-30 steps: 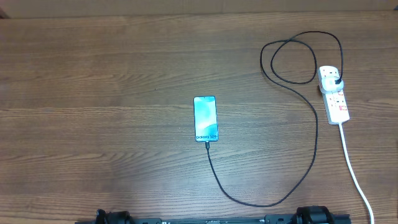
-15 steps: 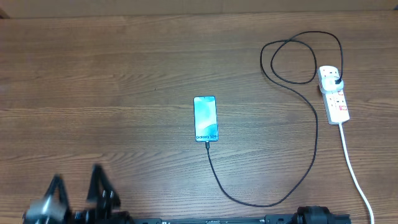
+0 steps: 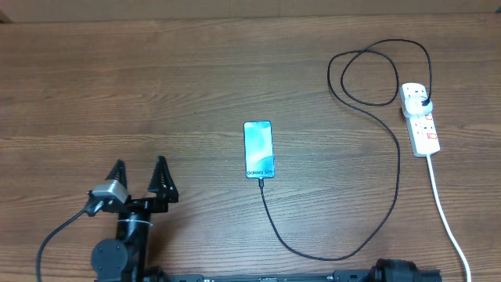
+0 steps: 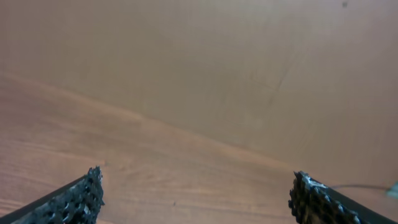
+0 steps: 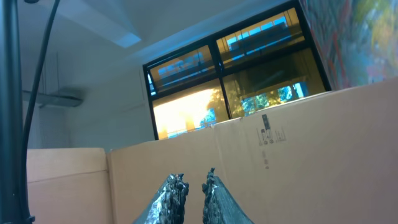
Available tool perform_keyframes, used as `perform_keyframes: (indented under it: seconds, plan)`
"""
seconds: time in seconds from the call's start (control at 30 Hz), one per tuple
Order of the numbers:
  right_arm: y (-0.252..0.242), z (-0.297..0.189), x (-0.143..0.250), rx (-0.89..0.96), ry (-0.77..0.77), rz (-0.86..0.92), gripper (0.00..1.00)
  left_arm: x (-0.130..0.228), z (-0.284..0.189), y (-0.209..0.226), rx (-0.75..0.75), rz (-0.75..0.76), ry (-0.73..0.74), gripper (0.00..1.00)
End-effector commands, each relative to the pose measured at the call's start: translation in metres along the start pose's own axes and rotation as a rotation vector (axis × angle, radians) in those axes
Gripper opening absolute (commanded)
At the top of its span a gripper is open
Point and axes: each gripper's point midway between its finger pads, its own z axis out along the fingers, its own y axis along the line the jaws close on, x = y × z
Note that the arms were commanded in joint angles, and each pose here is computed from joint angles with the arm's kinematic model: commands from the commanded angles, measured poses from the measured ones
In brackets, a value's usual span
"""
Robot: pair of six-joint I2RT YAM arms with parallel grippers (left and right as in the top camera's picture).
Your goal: Plug charger to phone and switch on socket
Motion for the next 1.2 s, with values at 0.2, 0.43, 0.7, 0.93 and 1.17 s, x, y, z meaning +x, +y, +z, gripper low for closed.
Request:
perform_keyframes:
  seconds: [0.2,0.43,0.7,0.93,1.17]
  plan:
    - [0.010,-0.017,-0.005,0.023,-0.049,-0.054,0.16,0.035,0.006,0.011,0.017,0.043,0.035,1.00]
    - [0.013,-0.031,-0.001,0.022,-0.051,-0.055,0.25,0.052,0.005,0.019,-0.016,0.033,0.104,0.99]
    - [0.035,-0.085,-0.008,-0.034,-0.138,-0.144,0.25,0.057,0.004,0.022,-0.028,0.029,0.126,0.99]
    - [0.046,-0.113,-0.013,-0.062,-0.194,-0.216,0.31,0.058,0.004,0.022,-0.025,0.029,0.127,0.99]
    - [0.060,-0.112,-0.020,-0.048,-0.254,-0.268,1.00,0.058,0.004,0.022,-0.025,0.029,0.127,1.00]
